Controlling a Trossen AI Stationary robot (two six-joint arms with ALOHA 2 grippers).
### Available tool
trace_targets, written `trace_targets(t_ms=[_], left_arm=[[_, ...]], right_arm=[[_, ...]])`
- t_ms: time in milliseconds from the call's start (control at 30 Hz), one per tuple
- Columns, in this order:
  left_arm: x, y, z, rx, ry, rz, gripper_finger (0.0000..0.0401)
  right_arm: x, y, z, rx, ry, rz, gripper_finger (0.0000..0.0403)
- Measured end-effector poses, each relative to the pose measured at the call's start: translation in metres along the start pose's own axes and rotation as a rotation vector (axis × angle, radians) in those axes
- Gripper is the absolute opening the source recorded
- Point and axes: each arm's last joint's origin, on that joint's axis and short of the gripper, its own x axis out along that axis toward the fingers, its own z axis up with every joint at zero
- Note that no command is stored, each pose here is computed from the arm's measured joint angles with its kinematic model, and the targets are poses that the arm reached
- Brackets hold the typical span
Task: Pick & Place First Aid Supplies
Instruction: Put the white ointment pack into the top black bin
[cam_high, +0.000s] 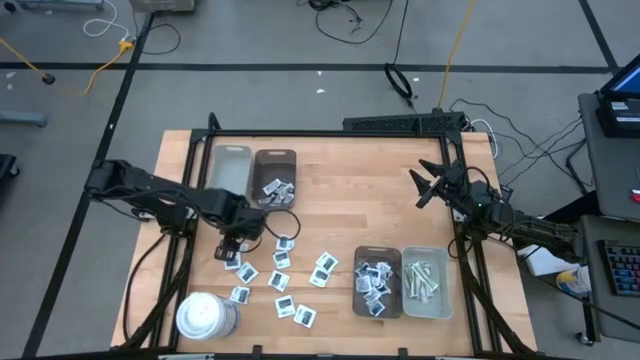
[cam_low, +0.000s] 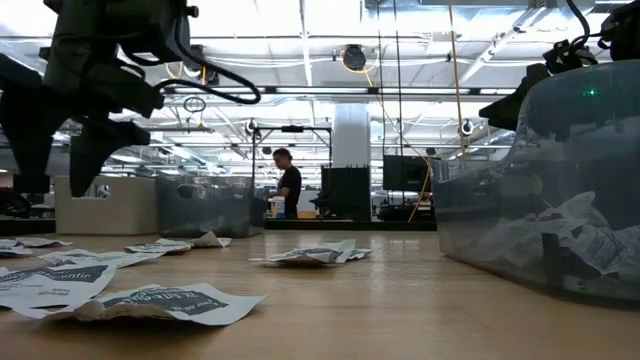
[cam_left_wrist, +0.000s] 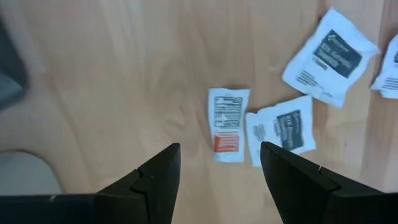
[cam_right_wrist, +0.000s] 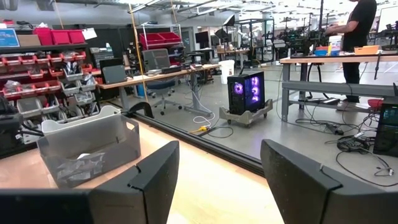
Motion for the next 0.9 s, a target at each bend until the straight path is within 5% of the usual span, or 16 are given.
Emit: trace_targets(t_ms=[900], left_arm=[[0.056,-0.011,0.034,-0.118,0.118,0.025,0.0227]], right_arm=[[0.0,0.0,0.0,-0.001,0.0,0.0,0.022]])
